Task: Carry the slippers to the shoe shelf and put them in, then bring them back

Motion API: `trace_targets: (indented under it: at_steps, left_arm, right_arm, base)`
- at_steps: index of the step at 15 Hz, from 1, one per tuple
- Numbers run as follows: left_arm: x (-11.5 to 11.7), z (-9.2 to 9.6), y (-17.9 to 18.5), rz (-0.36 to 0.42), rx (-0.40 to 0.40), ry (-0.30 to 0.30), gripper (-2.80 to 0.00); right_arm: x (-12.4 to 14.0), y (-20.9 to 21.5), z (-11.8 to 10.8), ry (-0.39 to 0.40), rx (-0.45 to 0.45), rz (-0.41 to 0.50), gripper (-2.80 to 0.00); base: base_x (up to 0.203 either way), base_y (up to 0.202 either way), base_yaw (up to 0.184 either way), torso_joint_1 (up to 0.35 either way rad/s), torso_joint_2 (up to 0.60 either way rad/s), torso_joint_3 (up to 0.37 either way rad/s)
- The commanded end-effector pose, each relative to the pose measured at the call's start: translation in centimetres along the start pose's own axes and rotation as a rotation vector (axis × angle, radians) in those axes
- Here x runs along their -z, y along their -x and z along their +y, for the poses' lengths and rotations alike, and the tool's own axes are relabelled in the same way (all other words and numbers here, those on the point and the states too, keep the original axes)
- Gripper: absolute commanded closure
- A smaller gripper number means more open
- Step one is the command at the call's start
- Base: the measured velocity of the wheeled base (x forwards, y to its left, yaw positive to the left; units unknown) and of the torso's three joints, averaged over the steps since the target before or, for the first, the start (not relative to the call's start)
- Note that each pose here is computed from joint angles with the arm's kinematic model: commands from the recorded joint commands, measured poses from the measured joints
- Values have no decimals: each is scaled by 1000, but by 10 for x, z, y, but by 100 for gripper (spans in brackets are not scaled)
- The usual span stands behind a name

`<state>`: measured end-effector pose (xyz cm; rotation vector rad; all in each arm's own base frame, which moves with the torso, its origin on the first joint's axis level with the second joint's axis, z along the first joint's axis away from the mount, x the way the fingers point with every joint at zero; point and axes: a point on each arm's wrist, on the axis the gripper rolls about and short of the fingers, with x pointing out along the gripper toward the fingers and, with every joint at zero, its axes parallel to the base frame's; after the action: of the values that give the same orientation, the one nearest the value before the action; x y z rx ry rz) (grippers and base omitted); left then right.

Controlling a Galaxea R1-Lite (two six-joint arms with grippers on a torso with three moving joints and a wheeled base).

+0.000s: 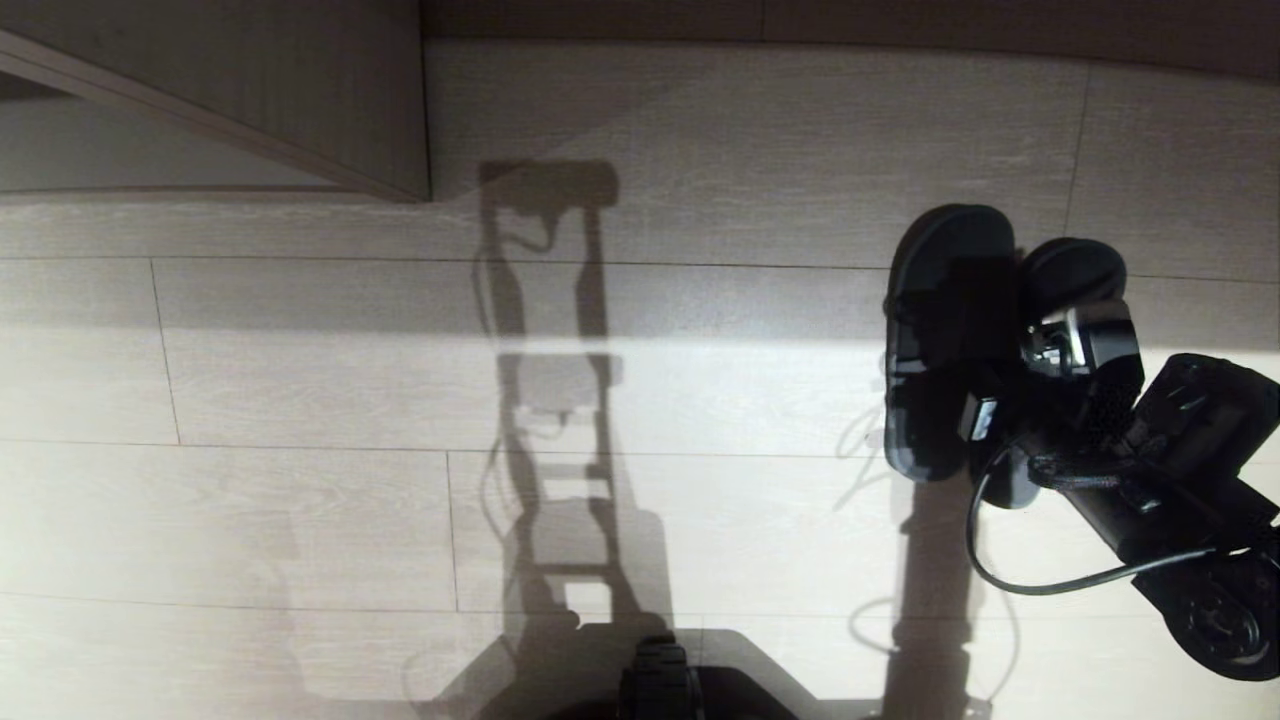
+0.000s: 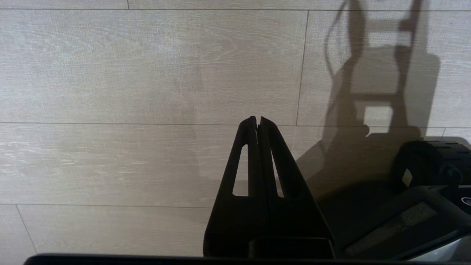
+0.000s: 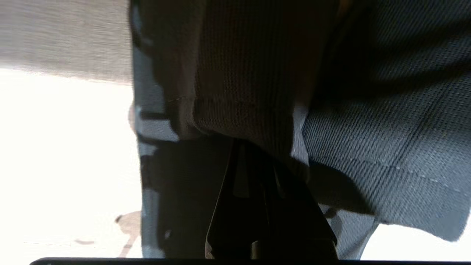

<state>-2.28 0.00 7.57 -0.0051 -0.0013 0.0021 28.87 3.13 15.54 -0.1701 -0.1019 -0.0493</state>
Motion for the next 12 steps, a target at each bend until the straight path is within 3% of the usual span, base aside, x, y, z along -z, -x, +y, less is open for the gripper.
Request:
trace_targets:
  at_steps: [1,12]
  left_arm:
    - [0,0,0,-2,-1,1,0]
    - [0,0,0,-2,-1,1,0]
  right_arm:
    - [-8,9,-1,-2,-10,-22,0]
    - [-43,129,-27,-22,-14,-130,0]
  base:
    - [0,0,0,0,0,0]
    - [0,0,0,0,0,0]
